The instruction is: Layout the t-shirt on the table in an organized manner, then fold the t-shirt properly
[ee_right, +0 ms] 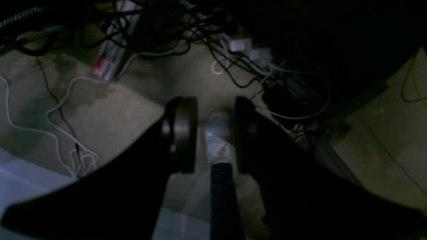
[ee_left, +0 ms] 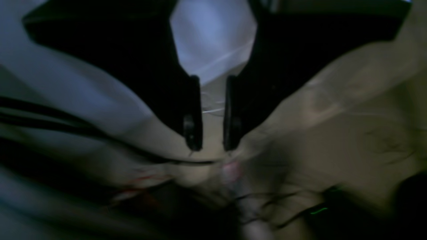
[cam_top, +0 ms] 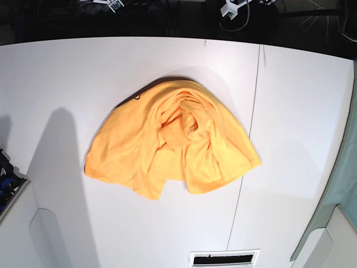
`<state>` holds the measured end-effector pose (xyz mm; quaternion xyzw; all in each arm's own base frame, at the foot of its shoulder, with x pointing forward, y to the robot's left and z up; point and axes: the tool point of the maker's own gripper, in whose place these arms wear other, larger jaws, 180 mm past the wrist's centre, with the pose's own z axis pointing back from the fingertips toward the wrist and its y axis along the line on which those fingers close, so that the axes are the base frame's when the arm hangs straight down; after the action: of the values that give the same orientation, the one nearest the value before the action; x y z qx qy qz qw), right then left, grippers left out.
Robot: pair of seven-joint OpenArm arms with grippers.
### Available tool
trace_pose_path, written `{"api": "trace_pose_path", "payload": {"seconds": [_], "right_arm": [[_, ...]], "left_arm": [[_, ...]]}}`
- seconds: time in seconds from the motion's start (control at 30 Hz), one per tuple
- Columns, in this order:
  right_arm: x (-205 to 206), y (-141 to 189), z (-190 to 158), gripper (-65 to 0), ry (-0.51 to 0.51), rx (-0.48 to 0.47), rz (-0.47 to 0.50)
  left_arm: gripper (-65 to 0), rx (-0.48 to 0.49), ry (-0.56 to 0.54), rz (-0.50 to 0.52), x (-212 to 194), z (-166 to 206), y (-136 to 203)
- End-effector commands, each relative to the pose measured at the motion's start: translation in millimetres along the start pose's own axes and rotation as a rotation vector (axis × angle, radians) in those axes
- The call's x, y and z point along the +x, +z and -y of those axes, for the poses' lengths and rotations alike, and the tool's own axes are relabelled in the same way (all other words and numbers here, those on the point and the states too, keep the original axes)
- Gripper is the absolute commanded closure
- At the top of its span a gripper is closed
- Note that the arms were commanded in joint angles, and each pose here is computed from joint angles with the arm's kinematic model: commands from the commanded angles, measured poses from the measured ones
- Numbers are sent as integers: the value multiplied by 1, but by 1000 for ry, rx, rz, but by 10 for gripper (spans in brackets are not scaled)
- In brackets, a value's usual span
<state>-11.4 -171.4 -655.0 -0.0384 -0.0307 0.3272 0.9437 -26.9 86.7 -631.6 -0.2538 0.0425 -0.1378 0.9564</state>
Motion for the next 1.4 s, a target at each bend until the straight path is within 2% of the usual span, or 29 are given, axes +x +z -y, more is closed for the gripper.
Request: {"api": "trace_pose_path", "payload": {"seconds": [0.0,0.07,0.17,0.3,0.5,0.63,0.77,0.97,1.07,1.23,1.37], "right_arm": [[-6,1,5,-196,1,-29,-2],[-9,3,12,-196,-4,-89,0],[-14,8,15,-196,-7,-147,9],[-14,12,15,-196,-6,-152,34],[-2,15,18,-196,-8,-158,70],[-9,19,12,-196,17,-149,43],[-16,31,11,-196,68,-152,4],[-6,63,19,-196,63,-189,103],[-2,80,17,-196,52,-181,117],[12,108,13,-196,50,-169,179],[30,133,11,-196,51,-158,258]], "left_arm": [[-150,-50,-1,31,6,8,2],[-150,-72,1,66,13,12,6],[-150,-17,-24,79,16,0,11],[-150,112,-42,59,10,-24,14],[-150,107,-38,37,-6,-24,15],[-150,116,-56,58,-9,-26,23],[-150,142,1,156,3,-35,43],[-150,119,79,317,21,-37,84],[-150,158,122,416,29,-46,113],[-150,229,120,518,39,-55,160],[-151,216,72,578,51,-46,197]]}}
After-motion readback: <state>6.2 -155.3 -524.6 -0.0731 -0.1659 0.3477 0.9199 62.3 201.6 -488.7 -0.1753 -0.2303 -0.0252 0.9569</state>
